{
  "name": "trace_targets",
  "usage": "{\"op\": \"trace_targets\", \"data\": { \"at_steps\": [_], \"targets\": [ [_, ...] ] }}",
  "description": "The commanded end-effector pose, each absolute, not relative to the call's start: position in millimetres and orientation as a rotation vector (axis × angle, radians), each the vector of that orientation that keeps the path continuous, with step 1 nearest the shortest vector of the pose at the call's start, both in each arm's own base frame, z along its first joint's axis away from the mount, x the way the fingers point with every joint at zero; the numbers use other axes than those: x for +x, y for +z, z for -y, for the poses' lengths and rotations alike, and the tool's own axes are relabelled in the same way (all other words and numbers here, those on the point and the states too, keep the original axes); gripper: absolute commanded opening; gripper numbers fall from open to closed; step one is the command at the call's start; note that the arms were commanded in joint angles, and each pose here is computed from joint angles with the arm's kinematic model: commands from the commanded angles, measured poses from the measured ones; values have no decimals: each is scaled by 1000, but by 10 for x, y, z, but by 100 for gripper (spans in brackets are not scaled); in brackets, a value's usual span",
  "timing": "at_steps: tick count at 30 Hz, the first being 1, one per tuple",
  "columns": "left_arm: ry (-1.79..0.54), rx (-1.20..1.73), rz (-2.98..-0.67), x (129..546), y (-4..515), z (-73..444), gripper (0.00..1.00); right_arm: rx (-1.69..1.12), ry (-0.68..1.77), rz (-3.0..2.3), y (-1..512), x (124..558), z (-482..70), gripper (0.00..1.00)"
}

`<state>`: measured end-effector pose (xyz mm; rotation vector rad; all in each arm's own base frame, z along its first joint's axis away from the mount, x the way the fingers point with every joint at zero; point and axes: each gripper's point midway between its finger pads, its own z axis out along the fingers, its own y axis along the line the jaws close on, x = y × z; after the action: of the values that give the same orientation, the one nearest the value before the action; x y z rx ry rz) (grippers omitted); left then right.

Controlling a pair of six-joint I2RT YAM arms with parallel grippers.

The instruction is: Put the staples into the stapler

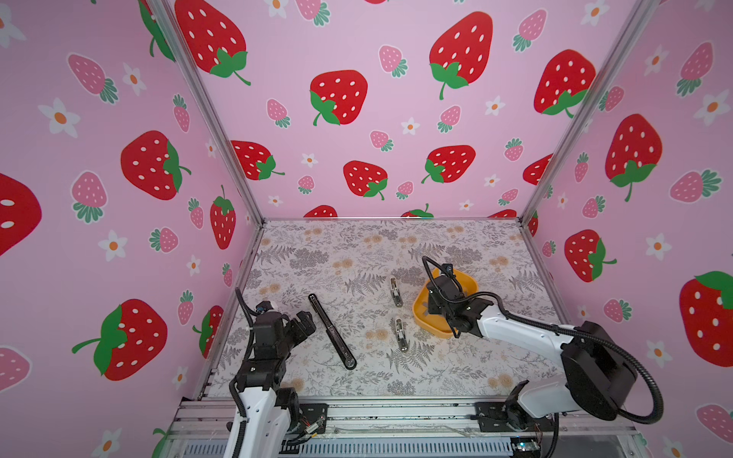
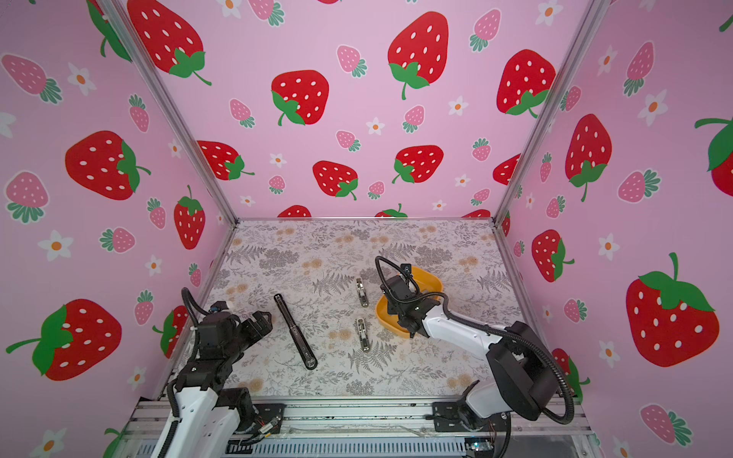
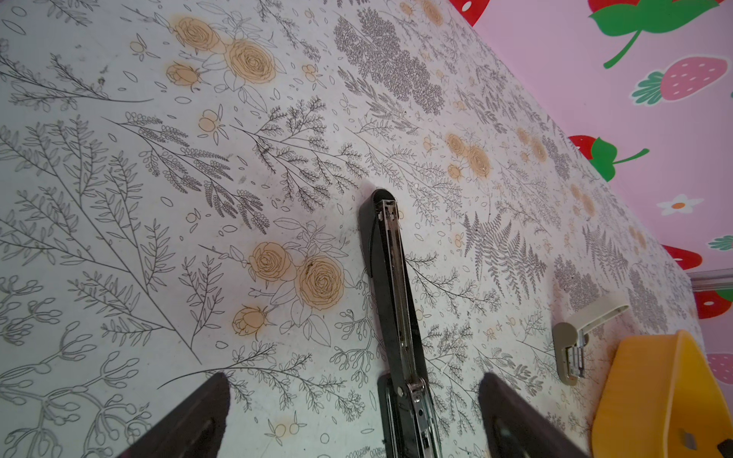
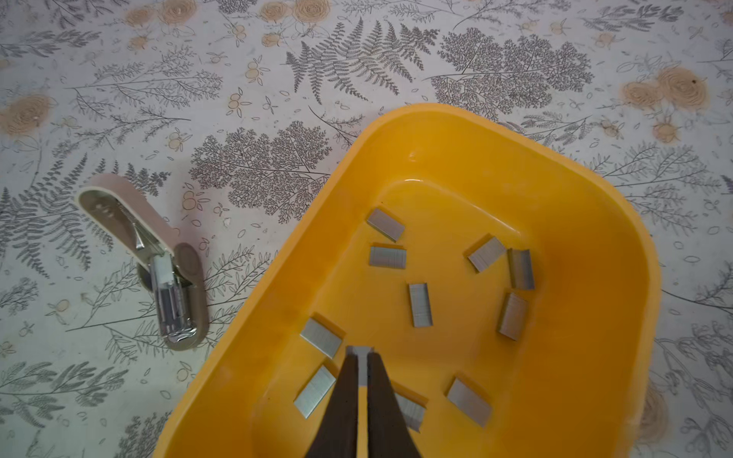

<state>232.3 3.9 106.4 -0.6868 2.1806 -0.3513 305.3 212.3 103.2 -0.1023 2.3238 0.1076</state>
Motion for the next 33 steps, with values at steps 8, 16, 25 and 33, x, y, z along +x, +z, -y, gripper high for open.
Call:
{"op": "trace_targets", "data": {
  "at_steps": [8, 16, 25, 33],
  "targets": [
    [-341, -665, -2172, 2352, 1105, -37, 99, -186, 141, -2392, 938, 3037, -2162, 18],
    [-338, -668, -2174, 2352, 1099, -39, 99, -455, 372, -2123, 1796, 2622, -3260, 29],
    [-335, -669, -2175, 2349, 1094, -40, 99, -902, 536, -2190, 1046, 2015, -4467, 30],
    [-334, -669, -2176, 2349, 1092, -42, 99, -1018, 500, -2281, 493, 1942, -4541, 31]
  ]
}}
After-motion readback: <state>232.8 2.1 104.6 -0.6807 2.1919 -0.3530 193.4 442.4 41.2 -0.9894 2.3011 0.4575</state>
